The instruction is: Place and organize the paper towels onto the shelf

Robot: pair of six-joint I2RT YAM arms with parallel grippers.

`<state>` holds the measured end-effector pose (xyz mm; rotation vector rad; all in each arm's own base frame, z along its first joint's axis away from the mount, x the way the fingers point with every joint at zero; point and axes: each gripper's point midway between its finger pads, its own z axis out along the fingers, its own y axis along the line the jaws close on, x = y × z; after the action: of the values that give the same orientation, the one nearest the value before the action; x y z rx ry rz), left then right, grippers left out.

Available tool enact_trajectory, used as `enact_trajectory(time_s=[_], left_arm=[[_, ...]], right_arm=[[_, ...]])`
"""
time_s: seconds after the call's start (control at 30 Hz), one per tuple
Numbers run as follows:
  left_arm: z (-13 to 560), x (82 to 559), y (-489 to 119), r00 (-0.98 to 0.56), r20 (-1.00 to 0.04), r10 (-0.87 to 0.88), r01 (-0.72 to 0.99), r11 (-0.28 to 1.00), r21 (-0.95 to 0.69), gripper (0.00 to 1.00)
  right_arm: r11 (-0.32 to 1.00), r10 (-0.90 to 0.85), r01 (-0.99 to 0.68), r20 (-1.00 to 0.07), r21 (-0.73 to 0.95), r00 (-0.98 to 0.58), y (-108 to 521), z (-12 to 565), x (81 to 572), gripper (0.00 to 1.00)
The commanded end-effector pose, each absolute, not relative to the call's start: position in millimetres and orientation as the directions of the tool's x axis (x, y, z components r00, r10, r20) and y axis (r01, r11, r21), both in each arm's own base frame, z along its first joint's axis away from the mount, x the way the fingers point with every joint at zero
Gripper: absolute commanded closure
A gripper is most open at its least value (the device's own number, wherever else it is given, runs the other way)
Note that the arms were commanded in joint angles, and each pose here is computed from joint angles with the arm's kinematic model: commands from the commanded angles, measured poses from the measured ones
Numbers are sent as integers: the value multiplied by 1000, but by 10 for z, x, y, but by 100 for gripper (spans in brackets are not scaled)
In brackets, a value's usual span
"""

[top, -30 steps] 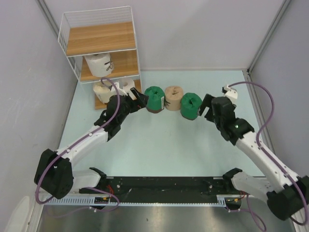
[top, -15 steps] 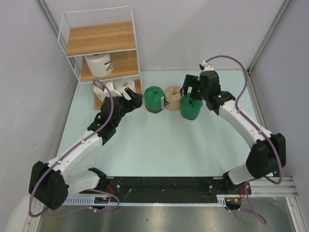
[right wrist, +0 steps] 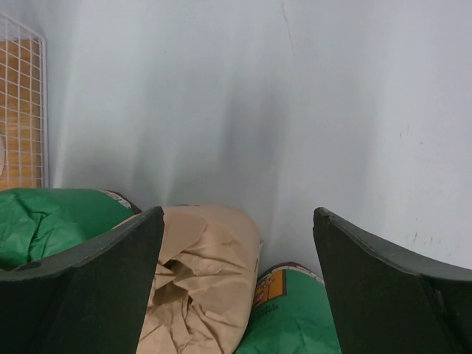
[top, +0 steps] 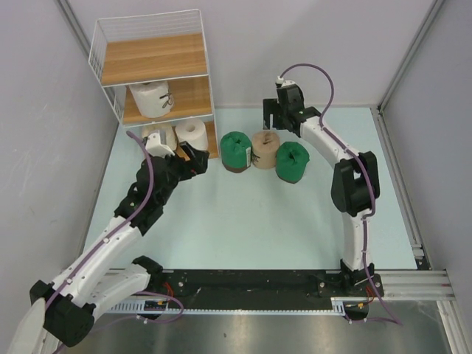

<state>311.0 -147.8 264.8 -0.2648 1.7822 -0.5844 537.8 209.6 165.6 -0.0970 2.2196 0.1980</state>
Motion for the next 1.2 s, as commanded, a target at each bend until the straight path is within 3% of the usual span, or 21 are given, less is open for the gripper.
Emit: enact_trajectory(time_s=[0.0,0.2,0.6,1.17], left_arm=[[2670,3042,-1437,-294,-850,-438,128,863,-489,2],[2672,3041,-1469,-305,-849,-431,146,860,-489,2],[2917,2984,-1263,-279,-849,-448,174,846,-503,1],[2849,2845,-1030,-280,-875,-396,147,883,-446,0]], right_arm=[[987,-32,-147,-793,72,-609,1997,1714,5456,14],[966,-38,-227,-793,128,-608,2077,1700,5242,20],[924,-123,-357,-782,134,-611,2190,1595,4969,11],[935,-184,-345,-728,77,-661,2191,1303,5001,17]])
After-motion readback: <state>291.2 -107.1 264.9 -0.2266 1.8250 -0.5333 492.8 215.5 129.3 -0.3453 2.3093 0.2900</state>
